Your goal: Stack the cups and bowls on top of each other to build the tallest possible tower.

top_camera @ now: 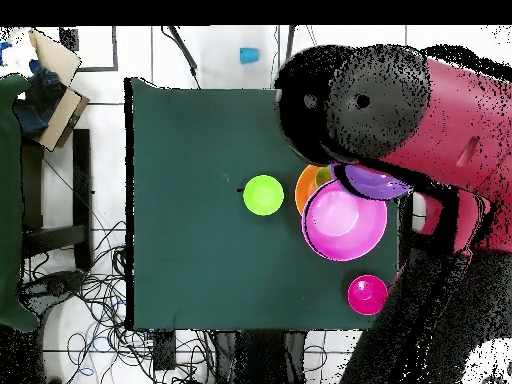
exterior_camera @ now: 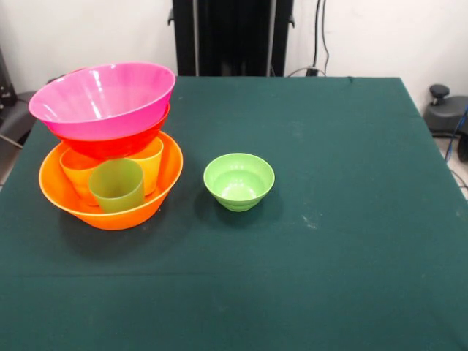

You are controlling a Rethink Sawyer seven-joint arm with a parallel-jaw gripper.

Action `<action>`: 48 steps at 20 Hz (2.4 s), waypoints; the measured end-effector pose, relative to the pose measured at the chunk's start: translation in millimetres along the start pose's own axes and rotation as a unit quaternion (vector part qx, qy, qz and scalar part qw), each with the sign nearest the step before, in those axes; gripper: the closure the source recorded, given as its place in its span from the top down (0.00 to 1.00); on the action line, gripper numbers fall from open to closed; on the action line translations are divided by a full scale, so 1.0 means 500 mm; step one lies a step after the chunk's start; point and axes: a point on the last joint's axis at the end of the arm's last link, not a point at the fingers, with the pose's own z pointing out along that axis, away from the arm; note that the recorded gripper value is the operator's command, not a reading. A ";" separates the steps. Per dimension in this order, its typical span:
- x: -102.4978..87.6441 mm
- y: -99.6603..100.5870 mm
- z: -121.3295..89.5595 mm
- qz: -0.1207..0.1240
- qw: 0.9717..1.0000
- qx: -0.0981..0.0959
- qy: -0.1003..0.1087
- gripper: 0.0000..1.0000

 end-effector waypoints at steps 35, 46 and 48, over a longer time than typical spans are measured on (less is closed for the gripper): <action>-0.019 -0.060 -0.013 -0.036 0.998 0.028 0.033 0.00; 0.001 -0.039 0.045 -0.048 0.999 0.009 0.009 0.00; 0.007 -0.037 0.057 -0.050 0.999 0.007 0.008 0.00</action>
